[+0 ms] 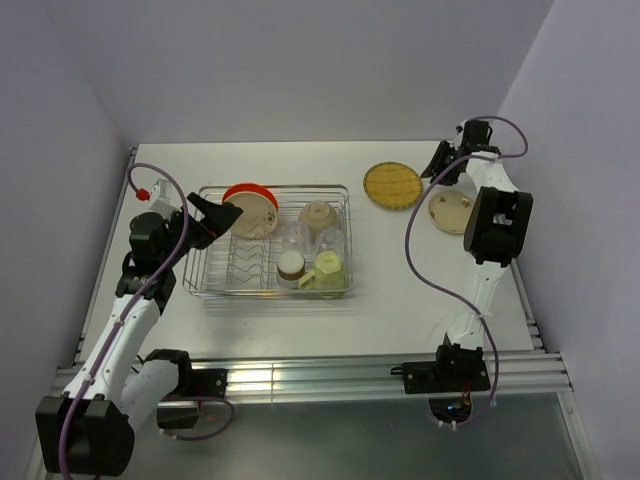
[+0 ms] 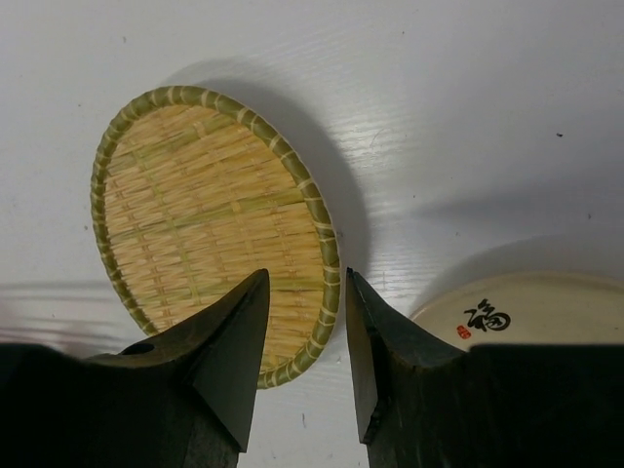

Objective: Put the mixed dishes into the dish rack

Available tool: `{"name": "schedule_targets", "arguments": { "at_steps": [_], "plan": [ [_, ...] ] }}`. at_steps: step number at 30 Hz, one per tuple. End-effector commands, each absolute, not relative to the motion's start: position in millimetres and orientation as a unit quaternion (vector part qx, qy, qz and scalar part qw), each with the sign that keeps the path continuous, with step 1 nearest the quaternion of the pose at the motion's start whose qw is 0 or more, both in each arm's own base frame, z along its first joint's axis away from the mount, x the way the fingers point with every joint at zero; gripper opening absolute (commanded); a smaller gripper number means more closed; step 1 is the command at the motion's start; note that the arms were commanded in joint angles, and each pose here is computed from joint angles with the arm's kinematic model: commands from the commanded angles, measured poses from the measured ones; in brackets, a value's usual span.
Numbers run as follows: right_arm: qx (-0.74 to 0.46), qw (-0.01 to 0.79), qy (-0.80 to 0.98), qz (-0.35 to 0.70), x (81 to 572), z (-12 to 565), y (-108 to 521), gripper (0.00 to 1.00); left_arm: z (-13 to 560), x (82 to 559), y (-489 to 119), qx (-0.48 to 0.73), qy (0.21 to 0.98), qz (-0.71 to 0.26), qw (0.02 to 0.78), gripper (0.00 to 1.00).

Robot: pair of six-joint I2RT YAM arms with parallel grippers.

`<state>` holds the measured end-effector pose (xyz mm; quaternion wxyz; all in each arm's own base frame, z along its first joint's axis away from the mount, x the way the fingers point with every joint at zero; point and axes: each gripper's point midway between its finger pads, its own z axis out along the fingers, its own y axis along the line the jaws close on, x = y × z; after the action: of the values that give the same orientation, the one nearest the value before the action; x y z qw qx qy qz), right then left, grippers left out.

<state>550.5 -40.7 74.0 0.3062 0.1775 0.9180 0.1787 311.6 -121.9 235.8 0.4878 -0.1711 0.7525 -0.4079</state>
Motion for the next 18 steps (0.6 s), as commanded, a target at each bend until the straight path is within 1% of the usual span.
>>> {"name": "schedule_targets", "arguments": {
  "at_steps": [1, 5, 10, 13, 15, 16, 17, 18],
  "plan": [
    [0.197, 0.300, 0.916, 0.181, 557.1, 66.4, -42.0, 0.44, 259.7, 312.1, -126.4, -0.155, 0.729, -0.430, 0.510, 0.99],
    [0.194, 0.286, 0.915, 0.206, 558.2, 54.0, -32.8, 0.42, 259.2, 311.0, -126.2, -0.157, 0.728, -0.431, 0.509, 0.99],
    [0.209, 0.269, 0.916, 0.211, 555.1, 39.1, -31.7, 0.41, 259.5, 310.2, -125.5, -0.158, 0.730, -0.428, 0.509, 0.99],
    [0.213, 0.258, 0.911, 0.241, 552.2, 34.2, -20.3, 0.40, 259.3, 310.2, -125.1, -0.160, 0.729, -0.428, 0.509, 0.99],
    [0.219, 0.245, 0.907, 0.263, 548.6, 28.7, -13.2, 0.34, 259.7, 310.4, -125.4, -0.160, 0.729, -0.429, 0.509, 0.99],
    [0.223, 0.244, 0.904, 0.270, 549.7, 27.7, -10.4, 0.28, 260.8, 310.6, -125.8, -0.160, 0.728, -0.431, 0.509, 0.99],
    [0.226, 0.239, 0.903, 0.276, 547.4, 24.6, -8.7, 0.26, 261.5, 310.7, -126.0, -0.161, 0.728, -0.432, 0.508, 0.99],
    [0.225, 0.237, 0.901, 0.286, 547.1, 25.1, -4.9, 0.21, 263.0, 310.9, -126.1, -0.160, 0.727, -0.432, 0.509, 0.99]
  ]
}}
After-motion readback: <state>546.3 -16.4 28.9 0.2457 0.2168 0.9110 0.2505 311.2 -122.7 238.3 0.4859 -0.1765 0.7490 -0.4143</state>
